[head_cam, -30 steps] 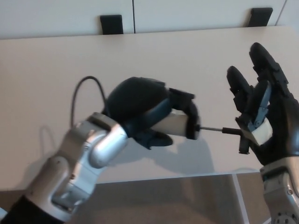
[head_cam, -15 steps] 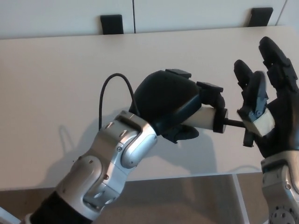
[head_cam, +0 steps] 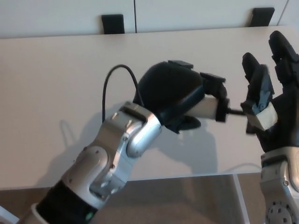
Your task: The robot walks towards a desk on which an air pump is kept in the middle. It lifts it up and holds it with its left hand and uses its right hand to compress it by pushing its handle inwards.
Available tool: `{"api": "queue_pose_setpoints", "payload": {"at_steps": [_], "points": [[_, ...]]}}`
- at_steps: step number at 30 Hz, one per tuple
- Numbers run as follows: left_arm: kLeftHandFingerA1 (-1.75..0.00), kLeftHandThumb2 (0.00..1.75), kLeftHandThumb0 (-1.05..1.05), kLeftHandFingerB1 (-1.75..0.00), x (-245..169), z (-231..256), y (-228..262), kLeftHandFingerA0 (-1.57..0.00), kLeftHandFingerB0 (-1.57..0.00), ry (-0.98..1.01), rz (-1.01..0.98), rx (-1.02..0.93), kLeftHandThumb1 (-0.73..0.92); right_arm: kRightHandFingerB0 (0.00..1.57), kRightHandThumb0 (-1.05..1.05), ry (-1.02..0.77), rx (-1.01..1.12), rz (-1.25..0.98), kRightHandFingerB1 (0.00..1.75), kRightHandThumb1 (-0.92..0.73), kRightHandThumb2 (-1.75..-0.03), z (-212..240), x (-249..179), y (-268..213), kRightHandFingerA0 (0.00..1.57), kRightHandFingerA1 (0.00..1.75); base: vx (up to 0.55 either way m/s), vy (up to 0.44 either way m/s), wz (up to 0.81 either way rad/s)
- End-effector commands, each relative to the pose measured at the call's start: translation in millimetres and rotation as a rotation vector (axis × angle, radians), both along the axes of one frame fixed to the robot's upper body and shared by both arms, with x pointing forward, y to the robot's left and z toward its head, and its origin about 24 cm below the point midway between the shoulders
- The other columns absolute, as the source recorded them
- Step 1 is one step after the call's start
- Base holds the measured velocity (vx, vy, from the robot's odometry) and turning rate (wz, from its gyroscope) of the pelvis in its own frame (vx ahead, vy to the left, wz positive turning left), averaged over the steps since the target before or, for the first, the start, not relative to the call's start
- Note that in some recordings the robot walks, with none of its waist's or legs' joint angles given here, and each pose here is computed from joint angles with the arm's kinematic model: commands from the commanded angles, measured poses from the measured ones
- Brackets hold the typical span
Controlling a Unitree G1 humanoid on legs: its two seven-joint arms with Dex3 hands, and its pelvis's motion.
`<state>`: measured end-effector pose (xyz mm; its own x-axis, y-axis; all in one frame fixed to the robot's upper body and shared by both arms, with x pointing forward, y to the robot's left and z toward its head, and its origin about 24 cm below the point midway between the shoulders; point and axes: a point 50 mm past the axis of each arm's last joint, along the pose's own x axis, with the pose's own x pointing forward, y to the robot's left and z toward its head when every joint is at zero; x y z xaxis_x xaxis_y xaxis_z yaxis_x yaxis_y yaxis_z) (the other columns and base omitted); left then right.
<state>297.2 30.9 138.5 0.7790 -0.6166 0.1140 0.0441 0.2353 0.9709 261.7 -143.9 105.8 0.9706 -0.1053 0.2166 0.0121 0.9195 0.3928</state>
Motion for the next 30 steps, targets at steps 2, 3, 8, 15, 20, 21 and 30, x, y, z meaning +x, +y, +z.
{"api": "queue_pose_setpoints", "payload": {"at_steps": [2, 3, 8, 15, 20, 21, 30], "points": [[-1.59, 0.57, -0.17, -0.58, 33.6, 4.0, 25.4, -0.77, -0.68, -0.048, 0.117, 0.013, 0.63, 0.08, -0.84, -0.047, -0.045, -0.080, 0.22, -0.92, -0.73, 3.4, -4.5, -17.9, 0.11, 0.25, 0.00, 0.000, 0.00], [-1.62, 0.61, -0.23, -1.02, 48.8, -0.2, 36.0, -0.83, -0.58, -0.020, 0.175, 0.062, 0.67, 0.08, -0.87, -0.074, -0.092, -0.105, 0.16, -0.84, -1.17, 6.0, -8.7, -27.5, 0.08, 0.24, 0.00, 0.000, 0.00], [-1.67, 0.59, -0.23, -0.59, 56.9, -16.5, 40.3, -0.77, -0.77, 0.032, 0.207, 0.079, 0.68, 0.00, -0.74, -0.119, -0.133, -0.123, 0.25, -0.76, -1.15, 10.6, -18.8, -34.1, 0.01, 0.29, 0.00, 0.000, 0.00], [-1.73, 0.59, -0.12, -1.41, 53.9, -32.4, 31.2, -0.73, -0.54, 0.034, 0.190, 0.074, 0.80, 0.07, -0.82, -0.138, -0.129, -0.142, 0.29, -0.76, -1.11, 16.0, -25.9, -36.4, 0.08, 0.40, 0.00, 0.000, 0.00], [-1.72, 0.60, -0.24, -1.21, 48.5, -40.4, 23.6, -0.73, -0.58, 0.058, 0.167, 0.074, 0.79, 0.08, -0.82, -0.168, -0.130, -0.146, 0.22, -0.92, -0.74, 21.7, -31.4, -34.9, 0.11, 0.26, 0.00, 0.000, 0.00], [-1.71, 0.60, -0.25, -0.89, 46.3, -42.7, 22.4, -0.72, -0.67, 0.067, 0.157, 0.071, 0.76, 0.06, -0.87, -0.171, -0.129, -0.148, 0.21, -0.80, -0.90, 22.7, -33.0, -34.1, 0.12, 0.33, 0.00, 0.000, 0.00], [-0.37, 0.59, -0.54, -0.30, 31.8, -68.0, 15.2, -0.33, -0.29, 0.245, 0.114, 0.110, 0.64, 0.08, -0.82, -0.182, -0.133, -0.145, 0.21, -0.91, -0.74, 24.1, -40.3, -31.0, 0.11, 0.26, 0.00, 0.000, 0.00]]}}
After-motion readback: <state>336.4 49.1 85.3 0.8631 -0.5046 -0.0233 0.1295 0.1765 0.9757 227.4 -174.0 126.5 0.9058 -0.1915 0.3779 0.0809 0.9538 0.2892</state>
